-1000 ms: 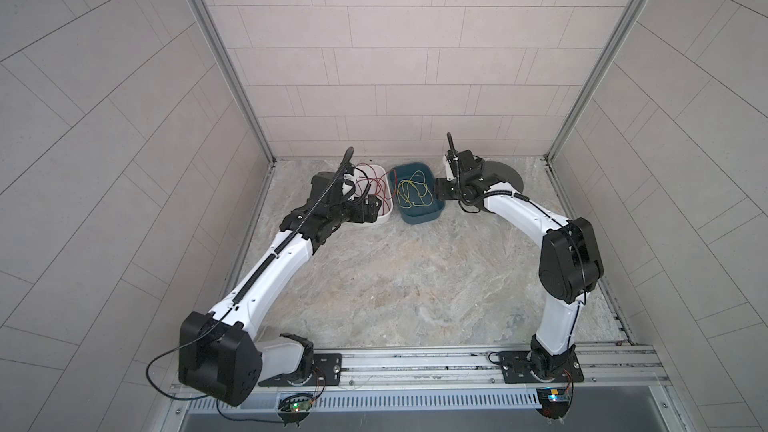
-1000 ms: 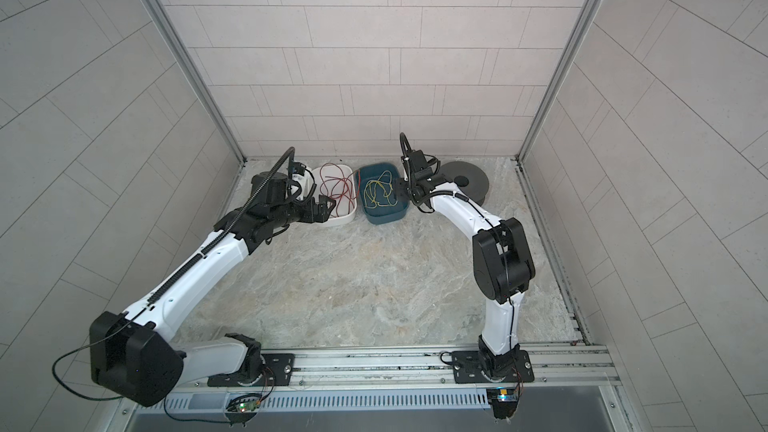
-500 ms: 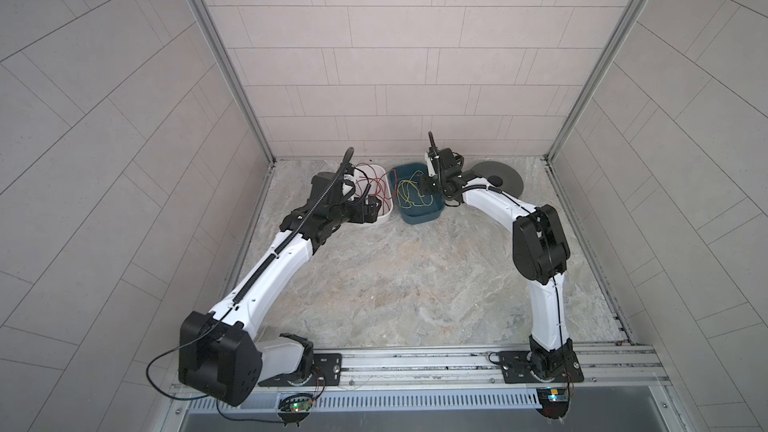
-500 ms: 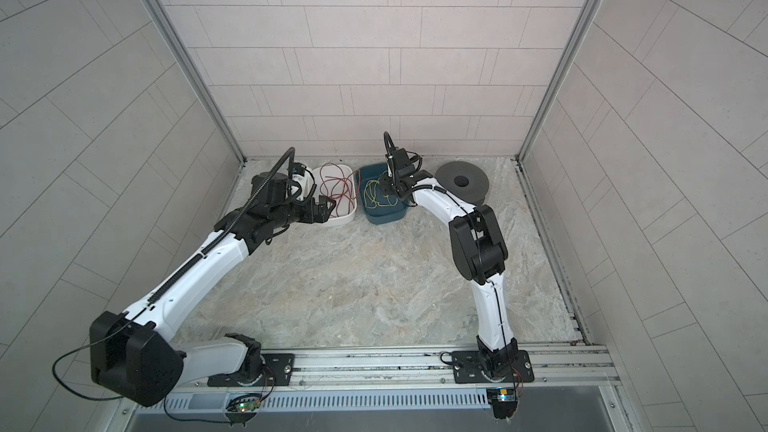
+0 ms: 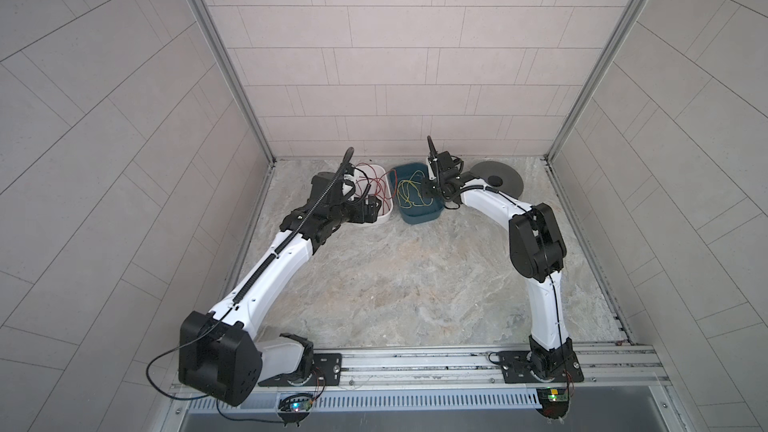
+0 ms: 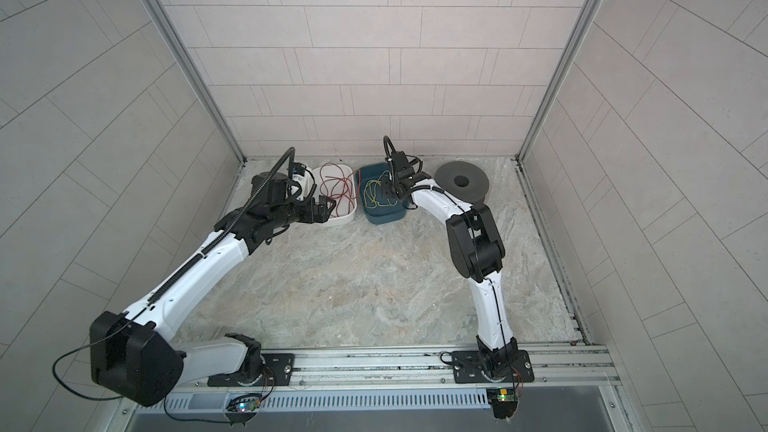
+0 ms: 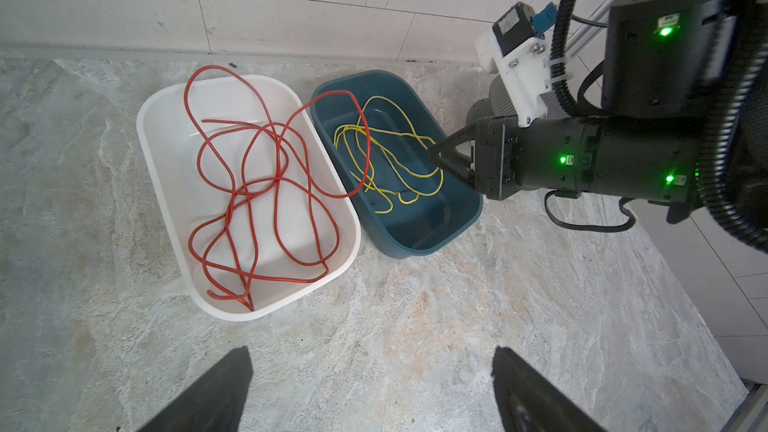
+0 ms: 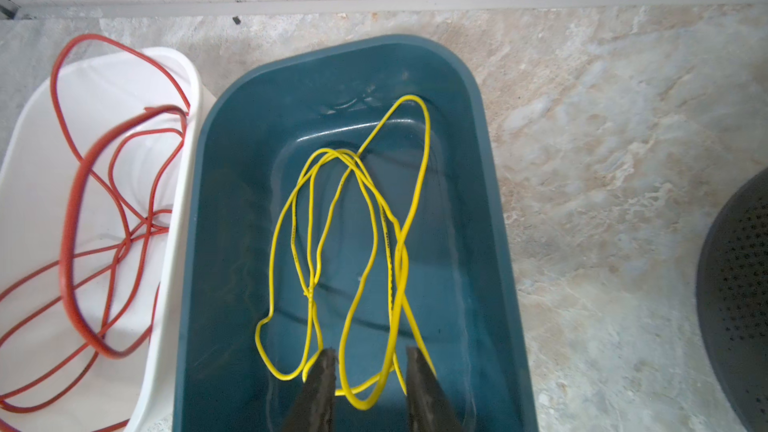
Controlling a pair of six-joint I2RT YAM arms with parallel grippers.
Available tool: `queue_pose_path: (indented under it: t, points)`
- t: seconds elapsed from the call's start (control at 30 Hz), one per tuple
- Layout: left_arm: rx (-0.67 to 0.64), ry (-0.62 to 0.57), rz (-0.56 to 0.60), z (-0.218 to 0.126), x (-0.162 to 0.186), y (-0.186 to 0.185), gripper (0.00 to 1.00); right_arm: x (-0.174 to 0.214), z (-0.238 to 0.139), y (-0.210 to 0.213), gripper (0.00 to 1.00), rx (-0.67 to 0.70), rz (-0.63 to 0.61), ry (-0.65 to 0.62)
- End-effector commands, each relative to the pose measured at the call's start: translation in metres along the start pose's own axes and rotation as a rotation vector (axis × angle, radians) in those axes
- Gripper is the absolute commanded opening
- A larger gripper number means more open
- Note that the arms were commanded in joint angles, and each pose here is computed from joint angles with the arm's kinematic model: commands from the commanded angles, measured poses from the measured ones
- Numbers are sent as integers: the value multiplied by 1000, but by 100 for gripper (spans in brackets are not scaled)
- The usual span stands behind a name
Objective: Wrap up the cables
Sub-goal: 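Lower the right gripper into the teal tub and grasp the yellow cable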
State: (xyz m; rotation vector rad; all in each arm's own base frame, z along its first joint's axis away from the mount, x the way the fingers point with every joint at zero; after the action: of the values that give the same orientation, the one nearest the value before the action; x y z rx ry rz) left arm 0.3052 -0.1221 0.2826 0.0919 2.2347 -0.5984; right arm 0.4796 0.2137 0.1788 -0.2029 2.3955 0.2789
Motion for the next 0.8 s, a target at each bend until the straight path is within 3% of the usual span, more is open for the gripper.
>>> queue_pose_path:
  t: [0.0, 0.27, 0.43, 0.77]
  points:
    - [5, -28, 16, -5, -2, -3, 96, 4, 6, -1, 23, 5, 25, 15]
    - [0, -27, 7, -4, -1, -2, 96, 4, 7, 0, 13, -1, 25, 13]
    - [-9, -39, 2, -6, -1, -1, 96, -3, -4, -1, 0, 17, 50, -19]
    - [-77, -61, -16, -8, -1, 6, 96, -31, -73, 8, 0, -104, 14, -286]
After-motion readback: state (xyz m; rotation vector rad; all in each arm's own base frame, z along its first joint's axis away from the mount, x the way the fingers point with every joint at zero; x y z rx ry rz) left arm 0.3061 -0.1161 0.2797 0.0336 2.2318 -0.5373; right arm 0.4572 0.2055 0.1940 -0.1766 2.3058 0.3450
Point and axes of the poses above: each gripper's point midway between its finger pads, its own z axis out along the fingers, its own y axis along the line the jaws close on, x = y × z, the point moved 8 cm from there along -z, back along the fingers, and after that the axes turned 6 degrees about -z, right-handed, at the moved point
